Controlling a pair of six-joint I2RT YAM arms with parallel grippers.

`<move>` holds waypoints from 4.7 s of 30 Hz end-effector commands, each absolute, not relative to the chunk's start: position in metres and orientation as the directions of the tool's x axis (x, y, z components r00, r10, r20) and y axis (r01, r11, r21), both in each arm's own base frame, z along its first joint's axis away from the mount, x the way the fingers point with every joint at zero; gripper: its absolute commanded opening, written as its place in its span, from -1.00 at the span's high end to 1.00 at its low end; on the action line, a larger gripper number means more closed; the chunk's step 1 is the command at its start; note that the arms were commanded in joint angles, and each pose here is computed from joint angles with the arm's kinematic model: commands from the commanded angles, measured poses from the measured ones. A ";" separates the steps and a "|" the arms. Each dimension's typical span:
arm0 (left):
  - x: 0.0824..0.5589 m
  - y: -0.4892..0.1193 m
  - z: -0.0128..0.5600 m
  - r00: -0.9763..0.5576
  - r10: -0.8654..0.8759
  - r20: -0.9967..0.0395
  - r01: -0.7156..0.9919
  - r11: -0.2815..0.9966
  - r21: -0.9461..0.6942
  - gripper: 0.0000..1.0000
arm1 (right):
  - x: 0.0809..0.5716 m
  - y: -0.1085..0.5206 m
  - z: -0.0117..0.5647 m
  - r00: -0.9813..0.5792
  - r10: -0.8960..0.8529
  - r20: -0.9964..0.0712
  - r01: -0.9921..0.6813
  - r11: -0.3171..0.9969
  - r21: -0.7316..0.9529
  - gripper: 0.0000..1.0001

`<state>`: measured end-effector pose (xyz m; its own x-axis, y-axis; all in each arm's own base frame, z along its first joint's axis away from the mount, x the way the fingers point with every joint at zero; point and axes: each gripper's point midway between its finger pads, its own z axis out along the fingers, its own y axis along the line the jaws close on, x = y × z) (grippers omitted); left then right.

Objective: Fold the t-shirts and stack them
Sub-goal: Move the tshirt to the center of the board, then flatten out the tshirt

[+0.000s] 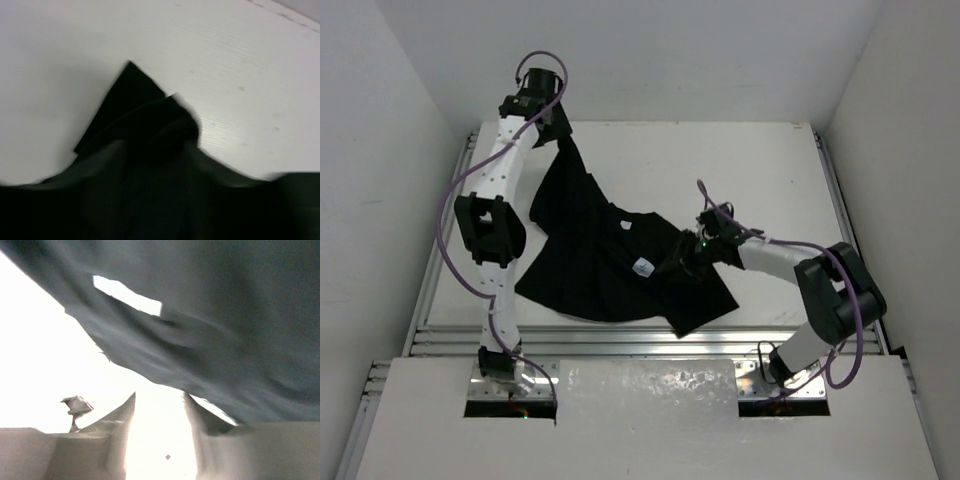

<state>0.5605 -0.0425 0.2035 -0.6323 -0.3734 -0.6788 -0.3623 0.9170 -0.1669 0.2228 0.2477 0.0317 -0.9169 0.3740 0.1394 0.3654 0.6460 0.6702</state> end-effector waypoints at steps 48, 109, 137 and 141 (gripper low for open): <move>0.196 0.036 -0.019 -0.443 -0.812 -0.380 -0.895 0.424 0.137 1.00 | 0.205 0.123 0.094 -0.941 0.173 -0.292 0.014 0.880 0.476 -0.74; 0.254 0.032 0.080 -0.487 -0.711 -0.506 -0.789 0.607 -0.094 1.00 | 0.188 0.070 -0.024 -0.965 0.206 -0.164 0.189 0.976 0.112 -0.19; 0.297 0.029 0.153 -0.477 -0.635 -0.607 -0.681 0.704 -0.201 1.00 | 0.214 0.092 0.029 -0.946 0.184 -0.265 0.170 0.983 0.075 1.00; 0.357 0.019 0.299 -0.325 -0.512 -0.795 -0.454 0.822 -0.343 1.00 | 0.292 0.101 0.170 -0.838 0.157 -0.523 0.109 0.987 0.122 1.00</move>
